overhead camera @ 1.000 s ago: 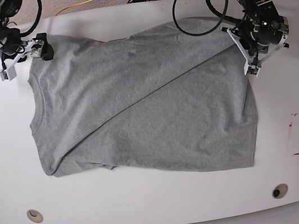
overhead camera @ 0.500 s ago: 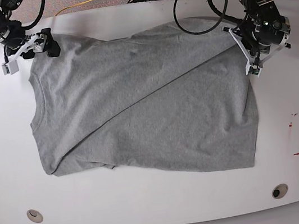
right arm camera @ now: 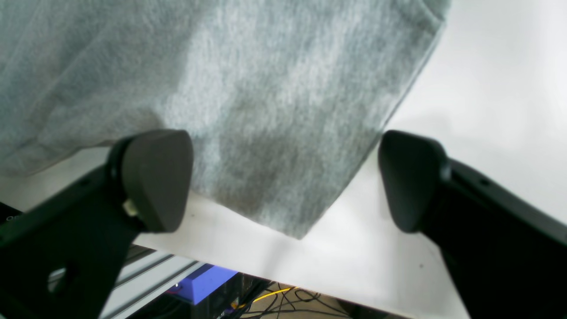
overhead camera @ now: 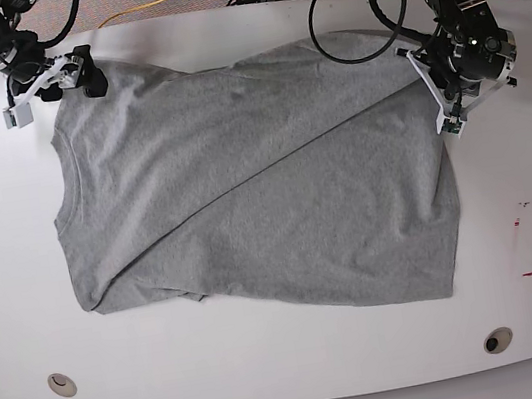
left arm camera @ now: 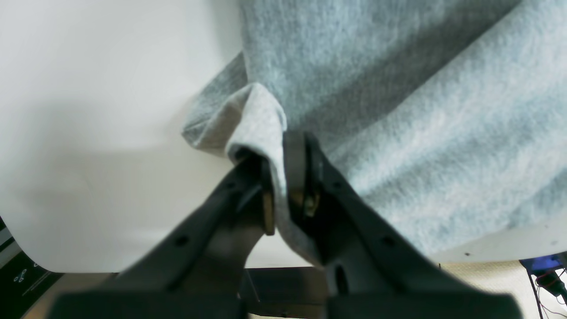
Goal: Layout the t-shirt on the table in an organized manner, then fold the t-shirt properly
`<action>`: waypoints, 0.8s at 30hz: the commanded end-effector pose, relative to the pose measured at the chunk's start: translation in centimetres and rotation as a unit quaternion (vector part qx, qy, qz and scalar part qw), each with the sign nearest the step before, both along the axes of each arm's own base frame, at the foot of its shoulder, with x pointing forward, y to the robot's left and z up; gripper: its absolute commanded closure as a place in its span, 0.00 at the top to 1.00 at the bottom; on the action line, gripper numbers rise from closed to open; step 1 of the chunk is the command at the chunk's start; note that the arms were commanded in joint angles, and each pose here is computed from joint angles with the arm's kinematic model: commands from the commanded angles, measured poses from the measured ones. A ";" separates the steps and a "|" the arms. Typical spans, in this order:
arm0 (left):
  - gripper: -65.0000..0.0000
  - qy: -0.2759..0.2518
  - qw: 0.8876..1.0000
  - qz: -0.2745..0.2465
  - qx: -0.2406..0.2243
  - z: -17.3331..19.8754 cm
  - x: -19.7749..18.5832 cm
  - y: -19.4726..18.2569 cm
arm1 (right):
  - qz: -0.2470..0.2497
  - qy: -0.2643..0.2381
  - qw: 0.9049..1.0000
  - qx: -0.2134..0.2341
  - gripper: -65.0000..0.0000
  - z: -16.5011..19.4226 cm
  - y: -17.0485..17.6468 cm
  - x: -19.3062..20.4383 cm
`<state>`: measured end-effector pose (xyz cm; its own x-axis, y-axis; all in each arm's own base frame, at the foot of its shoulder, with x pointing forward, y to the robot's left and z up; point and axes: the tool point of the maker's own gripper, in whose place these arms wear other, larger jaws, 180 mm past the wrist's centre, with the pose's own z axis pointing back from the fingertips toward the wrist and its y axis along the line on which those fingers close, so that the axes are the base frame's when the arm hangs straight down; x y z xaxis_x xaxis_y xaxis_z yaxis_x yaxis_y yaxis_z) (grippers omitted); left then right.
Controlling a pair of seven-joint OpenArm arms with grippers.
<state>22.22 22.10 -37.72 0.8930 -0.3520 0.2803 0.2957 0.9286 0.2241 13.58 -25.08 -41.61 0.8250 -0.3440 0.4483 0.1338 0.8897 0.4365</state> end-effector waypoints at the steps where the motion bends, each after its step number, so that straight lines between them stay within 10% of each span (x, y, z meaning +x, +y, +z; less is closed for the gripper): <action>1: 0.00 -0.014 1.000 -0.001 0.006 0.8 0.6 0.3 | 0.012 0.096 0.995 -0.009 1.00 -2.1 0.0 -3.8; 24: 0.00 -0.015 1.000 -0.001 0.006 0.8 0.7 0.3 | -0.004 0.126 0.992 0.028 1.00 -4.3 0.6 -5.7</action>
<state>22.31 22.11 -37.66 0.8924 -0.3520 0.2824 0.2951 0.9286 0.2251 13.12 -25.20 -42.05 0.8038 -0.3859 0.4528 0.1494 0.8676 0.4743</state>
